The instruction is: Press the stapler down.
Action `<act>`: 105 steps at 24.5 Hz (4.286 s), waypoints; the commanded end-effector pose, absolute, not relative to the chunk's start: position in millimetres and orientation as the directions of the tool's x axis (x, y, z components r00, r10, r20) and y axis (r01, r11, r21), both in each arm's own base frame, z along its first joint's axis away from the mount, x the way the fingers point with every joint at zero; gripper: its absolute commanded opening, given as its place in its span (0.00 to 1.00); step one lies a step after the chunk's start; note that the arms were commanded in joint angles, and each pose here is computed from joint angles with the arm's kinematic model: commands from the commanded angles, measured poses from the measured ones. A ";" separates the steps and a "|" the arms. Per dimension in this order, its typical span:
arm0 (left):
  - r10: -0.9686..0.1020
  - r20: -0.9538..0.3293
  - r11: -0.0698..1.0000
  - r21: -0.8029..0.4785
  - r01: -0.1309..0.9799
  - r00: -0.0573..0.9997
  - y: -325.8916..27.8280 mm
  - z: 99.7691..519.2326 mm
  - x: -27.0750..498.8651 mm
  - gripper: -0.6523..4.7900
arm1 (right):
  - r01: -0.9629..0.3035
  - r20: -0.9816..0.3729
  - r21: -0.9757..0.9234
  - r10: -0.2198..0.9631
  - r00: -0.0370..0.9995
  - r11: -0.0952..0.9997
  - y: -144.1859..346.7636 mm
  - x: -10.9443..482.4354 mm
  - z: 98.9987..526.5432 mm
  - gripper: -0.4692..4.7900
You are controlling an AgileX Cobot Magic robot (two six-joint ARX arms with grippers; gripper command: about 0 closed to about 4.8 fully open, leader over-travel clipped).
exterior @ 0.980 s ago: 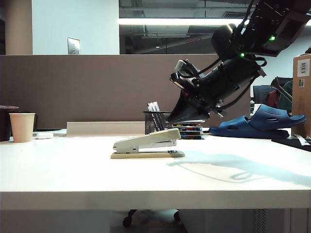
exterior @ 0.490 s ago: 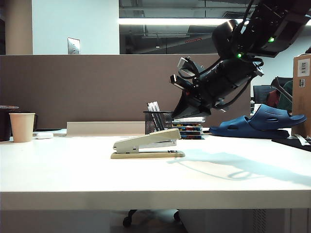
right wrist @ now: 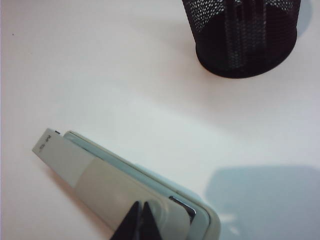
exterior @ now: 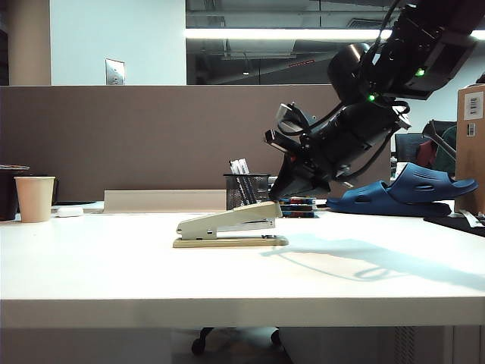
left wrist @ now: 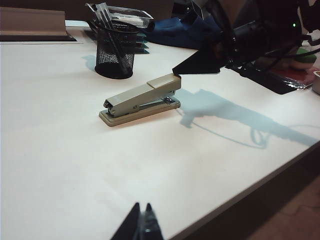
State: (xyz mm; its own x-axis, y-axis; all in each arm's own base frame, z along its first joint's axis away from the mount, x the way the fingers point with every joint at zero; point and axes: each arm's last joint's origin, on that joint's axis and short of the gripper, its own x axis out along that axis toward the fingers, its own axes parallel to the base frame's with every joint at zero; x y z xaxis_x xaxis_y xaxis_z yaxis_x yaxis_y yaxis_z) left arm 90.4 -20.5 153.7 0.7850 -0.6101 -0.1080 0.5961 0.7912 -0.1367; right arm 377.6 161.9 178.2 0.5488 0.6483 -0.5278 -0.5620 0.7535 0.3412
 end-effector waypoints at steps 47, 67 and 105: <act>-0.615 -0.113 0.787 -0.141 0.600 0.780 -20.6 153.4 90.1 0.12 | -0.540 -0.592 0.373 0.641 0.488 0.755 163.4 377.9 165.9 0.07; -0.514 -0.069 0.856 -0.097 0.507 0.855 -17.7 158.8 92.7 0.11 | -0.533 -0.339 0.066 0.521 0.783 0.844 129.0 333.5 314.4 0.07; -0.082 0.228 0.996 -0.020 0.088 0.970 -5.1 187.7 94.6 0.11 | 0.040 0.170 -0.012 -0.037 0.985 0.999 -5.5 82.8 219.9 0.07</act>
